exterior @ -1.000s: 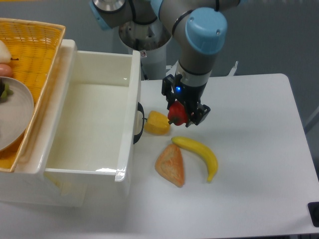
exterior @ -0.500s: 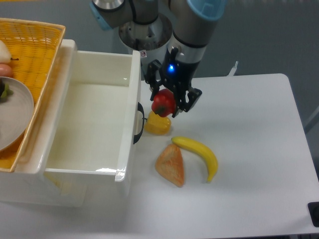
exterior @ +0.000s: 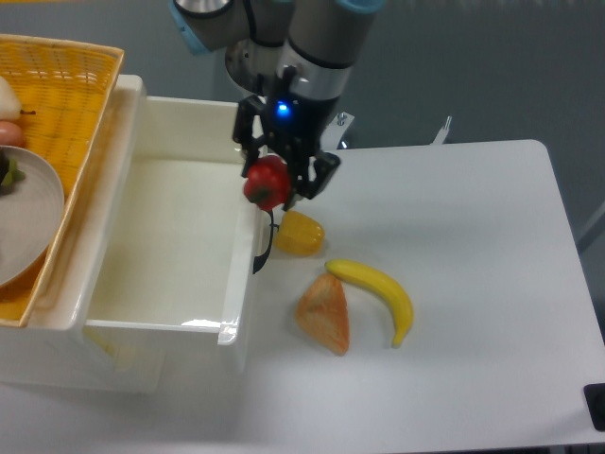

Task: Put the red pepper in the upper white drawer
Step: 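Carry the red pepper over the open white drawer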

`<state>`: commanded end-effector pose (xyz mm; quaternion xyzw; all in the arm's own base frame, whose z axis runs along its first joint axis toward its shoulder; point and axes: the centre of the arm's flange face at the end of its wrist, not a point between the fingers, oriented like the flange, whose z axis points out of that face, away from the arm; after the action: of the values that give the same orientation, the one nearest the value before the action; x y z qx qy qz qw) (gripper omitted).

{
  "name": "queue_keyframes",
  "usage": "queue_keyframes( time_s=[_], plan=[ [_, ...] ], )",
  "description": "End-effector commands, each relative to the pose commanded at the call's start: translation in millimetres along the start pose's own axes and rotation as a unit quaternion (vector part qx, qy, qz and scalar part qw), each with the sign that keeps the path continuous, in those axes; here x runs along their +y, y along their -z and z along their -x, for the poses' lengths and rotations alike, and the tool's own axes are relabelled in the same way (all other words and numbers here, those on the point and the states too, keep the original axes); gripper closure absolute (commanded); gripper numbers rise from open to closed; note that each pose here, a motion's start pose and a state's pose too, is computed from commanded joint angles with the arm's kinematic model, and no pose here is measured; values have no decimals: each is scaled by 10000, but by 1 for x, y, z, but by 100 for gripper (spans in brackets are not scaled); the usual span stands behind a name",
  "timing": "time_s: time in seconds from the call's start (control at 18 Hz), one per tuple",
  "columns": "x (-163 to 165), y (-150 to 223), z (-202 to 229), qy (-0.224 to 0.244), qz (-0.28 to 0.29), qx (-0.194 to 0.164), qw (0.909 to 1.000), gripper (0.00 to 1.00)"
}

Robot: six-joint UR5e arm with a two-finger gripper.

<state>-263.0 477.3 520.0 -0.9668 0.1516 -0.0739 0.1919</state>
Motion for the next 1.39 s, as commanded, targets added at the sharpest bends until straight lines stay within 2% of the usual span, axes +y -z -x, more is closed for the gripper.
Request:
queue_keyframes(
  time_s=[0.17,0.5,0.72,1.39],
  plan=[
    [-13,-7,-14,-225,40,56,9997,40],
    [-18,-13,-20,-553,166,64,9983,40],
    [-22,-24,-33,-770,640,5,9950,40],
    [-29,-58,-49,-917,825,256,9920,40]
  ],
)
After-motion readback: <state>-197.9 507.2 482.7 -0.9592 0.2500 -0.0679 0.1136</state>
